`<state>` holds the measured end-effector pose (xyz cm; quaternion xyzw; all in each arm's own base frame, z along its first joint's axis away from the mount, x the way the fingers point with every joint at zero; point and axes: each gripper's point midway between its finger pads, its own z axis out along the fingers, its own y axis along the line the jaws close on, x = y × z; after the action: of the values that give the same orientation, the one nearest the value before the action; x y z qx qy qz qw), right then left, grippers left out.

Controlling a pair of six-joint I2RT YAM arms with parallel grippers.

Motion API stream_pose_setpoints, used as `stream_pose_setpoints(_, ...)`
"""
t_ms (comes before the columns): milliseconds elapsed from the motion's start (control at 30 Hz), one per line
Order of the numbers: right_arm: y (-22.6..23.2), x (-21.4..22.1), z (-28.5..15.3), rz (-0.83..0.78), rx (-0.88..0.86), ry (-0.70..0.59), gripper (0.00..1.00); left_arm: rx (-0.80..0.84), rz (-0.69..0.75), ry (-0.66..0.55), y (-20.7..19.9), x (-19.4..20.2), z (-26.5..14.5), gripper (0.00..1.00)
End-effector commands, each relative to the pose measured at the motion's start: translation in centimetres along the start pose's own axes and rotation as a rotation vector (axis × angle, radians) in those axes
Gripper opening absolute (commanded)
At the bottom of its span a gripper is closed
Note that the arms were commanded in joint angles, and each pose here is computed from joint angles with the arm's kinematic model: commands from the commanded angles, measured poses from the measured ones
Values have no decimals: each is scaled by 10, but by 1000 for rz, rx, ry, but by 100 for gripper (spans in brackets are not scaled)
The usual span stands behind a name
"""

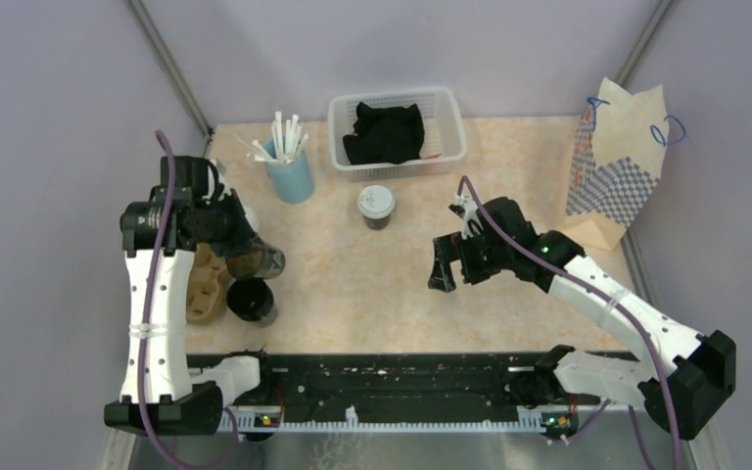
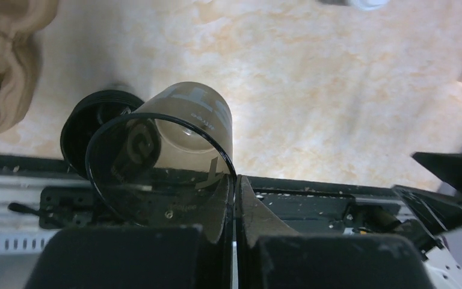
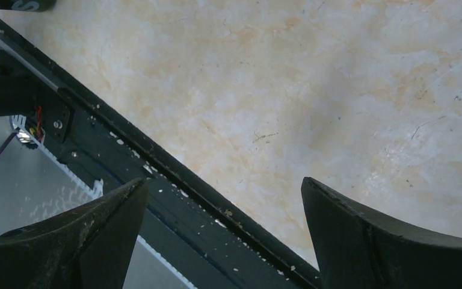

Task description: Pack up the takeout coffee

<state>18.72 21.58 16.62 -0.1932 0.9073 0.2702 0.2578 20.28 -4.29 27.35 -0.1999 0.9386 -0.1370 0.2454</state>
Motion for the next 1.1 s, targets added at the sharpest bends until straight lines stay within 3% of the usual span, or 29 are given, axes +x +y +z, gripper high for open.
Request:
stream_pose_setpoints(0,4,-22,-16,18,25,-80,99,223,103,-66,-45,-18,-31,0)
stream_pose_setpoints(133,-11,-38,-36,31,132,-172,99,352,189,-80,-96,-25,-16,0)
stream_pose_setpoints(267,-27,-59,-63,41,253,-265,99,236,352,13,-175,12,44,0)
stream_pose_setpoints(533,-54,-81,-145,98,457,-550,99,151,531,37,-269,34,146,0)
stream_pose_setpoints(700,-56,-80,-183,110,477,-680,99,117,635,78,-299,53,198,0)
stream_pose_setpoints(1033,-64,-64,-186,151,503,-667,99,8,750,118,-283,80,234,0)
stream_pose_setpoints(1067,-64,-64,-184,154,501,-665,99,9,757,124,-282,82,235,7)
